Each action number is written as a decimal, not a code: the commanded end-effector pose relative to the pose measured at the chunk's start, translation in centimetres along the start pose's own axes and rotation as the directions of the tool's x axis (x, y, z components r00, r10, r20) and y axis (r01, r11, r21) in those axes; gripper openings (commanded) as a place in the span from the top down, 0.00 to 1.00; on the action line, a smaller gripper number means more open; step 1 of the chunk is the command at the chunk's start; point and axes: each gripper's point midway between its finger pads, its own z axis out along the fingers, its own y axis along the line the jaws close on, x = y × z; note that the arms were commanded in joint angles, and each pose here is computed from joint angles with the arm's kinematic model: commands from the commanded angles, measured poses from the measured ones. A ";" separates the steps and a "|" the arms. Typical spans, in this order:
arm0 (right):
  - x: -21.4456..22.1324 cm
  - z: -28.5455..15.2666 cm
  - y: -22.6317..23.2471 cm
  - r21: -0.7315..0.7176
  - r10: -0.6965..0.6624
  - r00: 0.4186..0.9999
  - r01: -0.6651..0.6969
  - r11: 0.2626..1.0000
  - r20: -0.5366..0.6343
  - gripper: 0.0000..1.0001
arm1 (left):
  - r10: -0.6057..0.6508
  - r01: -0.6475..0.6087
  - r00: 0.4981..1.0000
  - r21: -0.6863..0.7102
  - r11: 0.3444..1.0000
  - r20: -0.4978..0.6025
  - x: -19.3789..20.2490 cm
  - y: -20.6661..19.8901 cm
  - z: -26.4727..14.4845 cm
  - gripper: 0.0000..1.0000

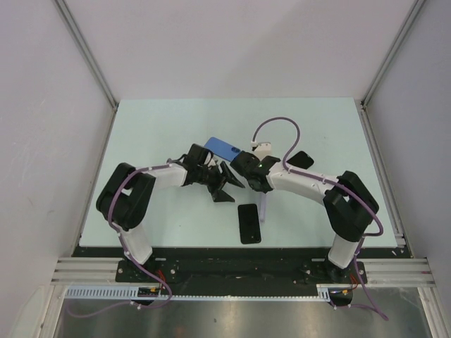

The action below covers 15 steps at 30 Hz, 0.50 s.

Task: Take the phone out of the phone case
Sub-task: Place the phone at the center of the board, then place the phone case at the center of the board.

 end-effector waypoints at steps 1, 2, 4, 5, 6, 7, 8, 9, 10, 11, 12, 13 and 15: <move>-2.7 -0.5 -1.3 -0.010 0.071 0.997 -0.071 0.997 0.028 1.00 | 0.120 -0.126 0.989 0.065 0.990 0.092 -2.3 -4.0 -2.5 0.28; -2.8 -0.7 -1.7 -0.010 0.079 0.996 -0.078 0.997 0.029 1.00 | 0.150 -0.159 0.982 0.071 0.985 0.116 -2.7 -4.9 -3.1 0.25; -2.4 -0.3 -2.8 0.003 0.093 0.996 -0.093 0.996 0.009 1.00 | 0.189 -0.197 0.969 0.038 0.980 0.157 -3.5 -4.6 -3.9 0.24; -2.6 -0.5 -3.4 0.000 0.110 0.994 -0.110 0.994 0.013 1.00 | 0.214 -0.223 0.961 0.038 0.974 0.173 -3.4 -4.9 -4.5 0.22; -2.6 -0.5 -4.0 0.006 0.125 0.992 -0.125 0.992 0.012 1.00 | 0.243 -0.252 0.951 0.023 0.967 0.192 -3.7 -4.7 -5.0 0.21; -2.1 0.2 -5.6 0.034 0.157 0.987 -0.157 0.987 -0.011 1.00 | 0.265 -0.275 0.941 0.017 0.961 0.208 -3.9 -4.7 -5.5 0.21; -1.9 0.4 -6.4 0.047 0.177 0.984 -0.176 0.983 -0.020 1.00 | 0.279 -0.286 0.935 0.003 0.958 0.218 -3.9 -4.2 -5.9 0.21; -2.0 0.0 -7.7 0.052 0.217 0.976 -0.216 0.975 -0.013 1.00 | 0.314 -0.324 0.916 -0.004 0.946 0.249 -3.8 -4.4 -7.1 0.21; -1.3 0.6 -9.4 0.088 0.257 0.966 -0.254 0.963 -0.033 1.00 | 0.330 -0.339 0.906 -0.012 0.941 0.266 -3.8 -4.2 -7.6 0.21; -1.1 0.6 -10.5 0.105 0.283 0.959 -0.278 0.955 -0.035 1.00 | 0.344 -0.353 0.895 -0.019 0.935 0.283 -3.8 -3.9 -8.2 0.20; -1.0 0.2 -11.6 0.113 0.314 0.949 -0.309 0.944 -0.028 1.00 | 0.382 -0.393 0.870 -0.029 0.919 0.312 -3.5 -4.0 -9.6 0.20; 0.1 0.4 -12.5 0.137 0.322 0.946 -0.314 0.940 -0.041 1.00 | 0.390 -0.398 0.859 -0.046 0.916 0.330 -3.5 -3.5 -10.2 0.20; 0.4 0.8 -14.5 0.161 0.387 0.922 -0.376 0.912 -0.035 1.00 | 0.411 -0.422 0.836 -0.053 0.905 0.363 -3.6 -3.2 -11.6 0.19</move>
